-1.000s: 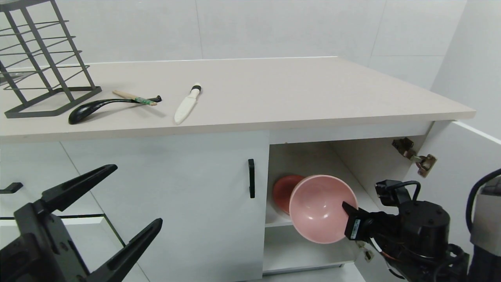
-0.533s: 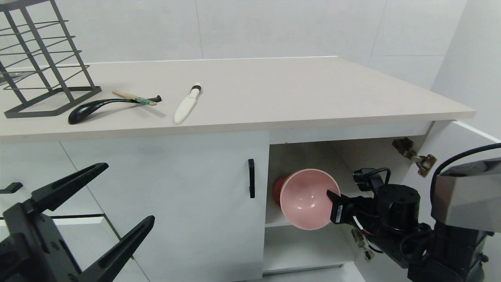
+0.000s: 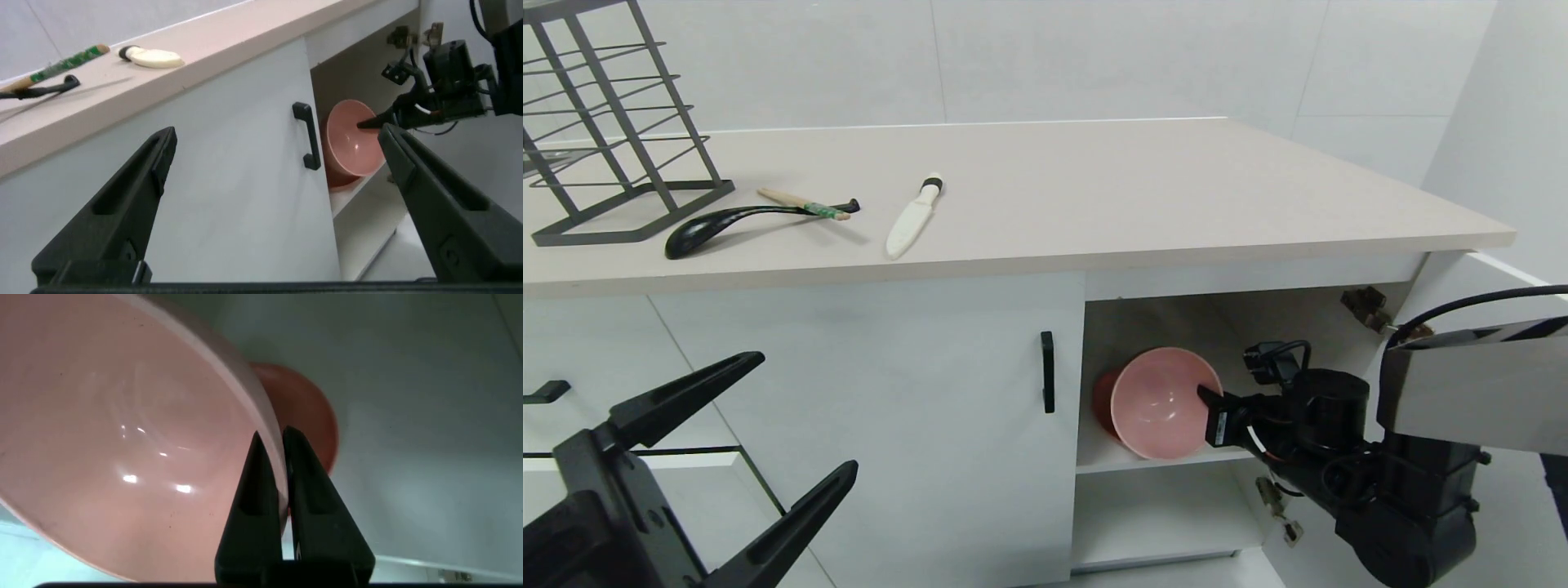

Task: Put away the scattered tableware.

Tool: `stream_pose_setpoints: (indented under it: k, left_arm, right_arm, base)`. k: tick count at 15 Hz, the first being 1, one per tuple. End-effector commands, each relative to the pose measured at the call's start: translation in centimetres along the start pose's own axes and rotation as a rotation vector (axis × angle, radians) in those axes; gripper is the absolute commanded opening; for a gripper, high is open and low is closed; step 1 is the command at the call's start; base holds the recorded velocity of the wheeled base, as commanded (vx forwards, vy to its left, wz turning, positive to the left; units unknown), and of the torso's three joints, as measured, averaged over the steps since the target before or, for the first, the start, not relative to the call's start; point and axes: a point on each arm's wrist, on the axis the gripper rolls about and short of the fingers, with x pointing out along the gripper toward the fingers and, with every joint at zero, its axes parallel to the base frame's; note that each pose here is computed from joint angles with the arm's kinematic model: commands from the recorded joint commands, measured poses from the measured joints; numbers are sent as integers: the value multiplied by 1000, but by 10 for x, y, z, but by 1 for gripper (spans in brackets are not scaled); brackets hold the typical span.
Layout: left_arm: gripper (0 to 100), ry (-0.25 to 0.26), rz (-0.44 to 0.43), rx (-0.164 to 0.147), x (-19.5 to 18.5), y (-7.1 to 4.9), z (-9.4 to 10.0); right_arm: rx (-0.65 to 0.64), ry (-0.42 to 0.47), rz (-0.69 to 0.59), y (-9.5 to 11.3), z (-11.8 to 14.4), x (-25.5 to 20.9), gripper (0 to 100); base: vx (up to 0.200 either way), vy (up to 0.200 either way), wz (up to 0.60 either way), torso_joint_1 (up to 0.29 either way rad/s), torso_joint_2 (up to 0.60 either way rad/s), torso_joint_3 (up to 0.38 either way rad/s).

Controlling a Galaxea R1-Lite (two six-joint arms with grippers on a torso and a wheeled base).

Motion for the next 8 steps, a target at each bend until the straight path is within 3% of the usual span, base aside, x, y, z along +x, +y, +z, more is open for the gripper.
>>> stream_pose_setpoints:
  k: [1, 4, 8]
  left_arm:
    - [100, 17, -5, -1, 1, -1, -2]
    - [100, 18, -6, -1, 2, -1, -2]
    - [100, 31, -9, -5, 2, -1, -4]
  right_arm:
    - [-23, 15, -10, -4, -8, 12, 0]
    - [-36, -7, -6, -4, -7, 27, 0]
    - [-38, 35, -13, -5, -11, 32, 0]
  base:
    - [0, 0, 0, 0, 0, 0]
    - [0, 0, 0, 0, 0, 0]
    - [0, 0, 0, 0, 0, 0]
